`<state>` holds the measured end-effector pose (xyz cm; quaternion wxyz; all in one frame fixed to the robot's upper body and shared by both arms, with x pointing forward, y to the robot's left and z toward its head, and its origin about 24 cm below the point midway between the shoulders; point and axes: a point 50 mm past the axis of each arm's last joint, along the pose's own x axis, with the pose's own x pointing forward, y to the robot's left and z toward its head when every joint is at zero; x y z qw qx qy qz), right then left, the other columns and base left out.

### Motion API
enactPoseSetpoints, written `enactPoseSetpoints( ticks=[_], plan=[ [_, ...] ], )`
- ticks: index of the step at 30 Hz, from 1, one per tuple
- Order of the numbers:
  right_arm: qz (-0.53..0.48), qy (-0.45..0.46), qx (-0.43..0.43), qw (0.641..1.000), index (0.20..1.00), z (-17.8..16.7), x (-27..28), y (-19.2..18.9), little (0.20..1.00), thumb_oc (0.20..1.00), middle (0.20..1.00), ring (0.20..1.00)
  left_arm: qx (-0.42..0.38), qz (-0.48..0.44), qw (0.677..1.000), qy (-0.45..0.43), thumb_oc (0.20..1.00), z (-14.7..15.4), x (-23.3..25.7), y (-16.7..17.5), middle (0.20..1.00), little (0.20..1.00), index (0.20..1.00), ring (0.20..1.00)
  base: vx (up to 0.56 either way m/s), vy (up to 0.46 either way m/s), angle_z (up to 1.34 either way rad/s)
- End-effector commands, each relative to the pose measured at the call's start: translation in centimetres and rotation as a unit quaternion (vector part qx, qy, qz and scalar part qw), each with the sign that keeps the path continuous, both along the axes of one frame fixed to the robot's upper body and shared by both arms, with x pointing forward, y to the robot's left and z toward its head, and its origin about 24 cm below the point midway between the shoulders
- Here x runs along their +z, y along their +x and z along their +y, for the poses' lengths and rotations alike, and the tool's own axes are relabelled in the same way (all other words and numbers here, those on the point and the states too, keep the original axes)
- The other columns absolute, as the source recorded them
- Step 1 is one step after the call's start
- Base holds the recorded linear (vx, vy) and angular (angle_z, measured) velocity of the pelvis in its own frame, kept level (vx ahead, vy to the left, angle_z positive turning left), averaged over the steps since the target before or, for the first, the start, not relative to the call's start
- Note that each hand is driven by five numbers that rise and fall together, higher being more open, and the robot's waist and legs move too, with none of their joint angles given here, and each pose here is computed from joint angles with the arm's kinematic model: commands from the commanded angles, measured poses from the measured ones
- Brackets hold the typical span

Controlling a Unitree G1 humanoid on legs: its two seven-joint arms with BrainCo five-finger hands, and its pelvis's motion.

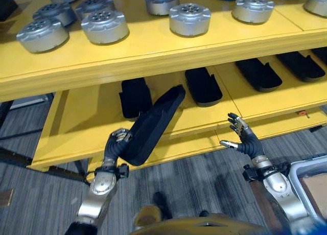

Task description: Move parts from the plastic box to the shelf.

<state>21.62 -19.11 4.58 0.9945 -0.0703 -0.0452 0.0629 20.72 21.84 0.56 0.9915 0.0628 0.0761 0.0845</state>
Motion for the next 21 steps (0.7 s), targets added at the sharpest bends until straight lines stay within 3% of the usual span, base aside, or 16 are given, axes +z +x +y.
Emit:
enactPoseSetpoints(
  ticks=[1, 8, 21],
  plan=[
    [-0.066, 0.018, -0.001, 0.998, 1.0, -0.3, 2.2, 0.6, 1.0, 1.0, 1.0, 1.0, 0.024, -0.117, 0.992, -0.029, 0.2, 1.3, 3.8, 0.9, 0.2, 0.2, 0.2, 0.2, 0.01, 0.286, -0.08],
    [-0.071, 0.01, 0.029, 0.997, 1.0, 0.2, 2.4, 0.2, 1.0, 1.0, 1.0, 1.0, 0.054, -0.109, 0.992, -0.04, 0.2, 1.7, 3.1, 0.5, 0.2, 0.2, 0.2, 0.2, -0.04, 0.244, -0.21],
    [-0.063, -0.034, -0.053, 0.996, 1.0, -1.5, 1.5, 0.1, 1.0, 1.0, 1.0, 1.0, -0.016, -0.103, 0.993, -0.048, 0.2, 0.1, 3.1, 0.6, 0.2, 0.2, 0.2, 0.2, -0.01, 0.276, 0.16]
  ],
)
